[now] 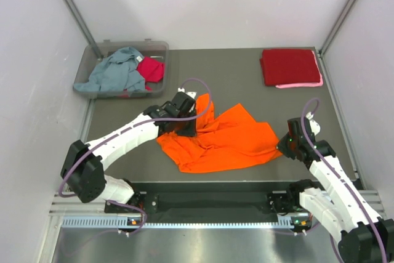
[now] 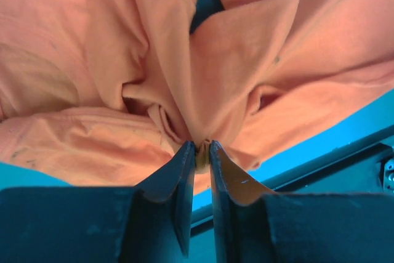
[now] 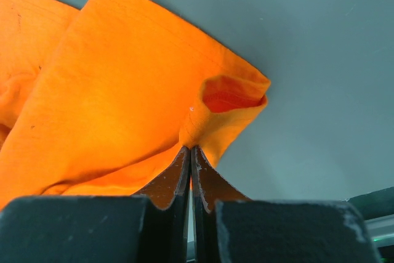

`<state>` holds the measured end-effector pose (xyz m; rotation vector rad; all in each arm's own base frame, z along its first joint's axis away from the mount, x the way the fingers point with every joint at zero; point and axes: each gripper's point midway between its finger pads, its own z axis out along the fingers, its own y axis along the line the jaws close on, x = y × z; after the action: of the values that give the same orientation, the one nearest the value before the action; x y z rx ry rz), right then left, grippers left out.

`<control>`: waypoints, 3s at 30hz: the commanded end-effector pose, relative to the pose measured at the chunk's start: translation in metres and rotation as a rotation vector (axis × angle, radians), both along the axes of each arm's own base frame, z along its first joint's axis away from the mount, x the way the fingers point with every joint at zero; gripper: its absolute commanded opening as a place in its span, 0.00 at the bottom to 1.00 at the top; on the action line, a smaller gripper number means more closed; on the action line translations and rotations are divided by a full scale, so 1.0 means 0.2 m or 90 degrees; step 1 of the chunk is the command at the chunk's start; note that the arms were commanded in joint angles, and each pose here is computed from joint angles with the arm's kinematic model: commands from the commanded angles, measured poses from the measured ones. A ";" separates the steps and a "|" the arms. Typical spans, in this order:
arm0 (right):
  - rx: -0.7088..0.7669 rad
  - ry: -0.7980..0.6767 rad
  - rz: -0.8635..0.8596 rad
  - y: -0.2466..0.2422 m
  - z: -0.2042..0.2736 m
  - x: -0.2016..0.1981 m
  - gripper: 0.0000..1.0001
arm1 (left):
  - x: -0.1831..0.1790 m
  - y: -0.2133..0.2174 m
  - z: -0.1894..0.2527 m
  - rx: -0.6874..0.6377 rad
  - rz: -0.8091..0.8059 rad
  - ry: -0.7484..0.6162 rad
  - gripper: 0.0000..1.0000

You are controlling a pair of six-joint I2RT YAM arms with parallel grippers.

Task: Fold and stack the t-shirts
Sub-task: Flatten the tshirt out

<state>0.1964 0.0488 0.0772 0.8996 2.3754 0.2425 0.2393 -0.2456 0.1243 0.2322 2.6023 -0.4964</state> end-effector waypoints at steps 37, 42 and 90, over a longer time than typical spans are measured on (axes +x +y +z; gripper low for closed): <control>-0.006 -0.049 0.013 -0.01 0.09 0.06 0.00 | 0.05 0.48 -0.41 -0.017 0.179 0.145 0.55; -0.006 -0.052 0.015 0.01 0.09 0.12 0.00 | 0.11 0.46 -0.44 -0.013 0.186 0.141 0.39; -0.070 -0.214 0.074 -0.14 0.76 0.01 0.00 | 0.19 -0.13 -0.59 0.051 0.119 0.088 0.43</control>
<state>0.2033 0.0201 0.2308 0.6351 2.1014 0.2697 0.2603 -0.2976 0.0262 0.0462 2.7471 -0.5867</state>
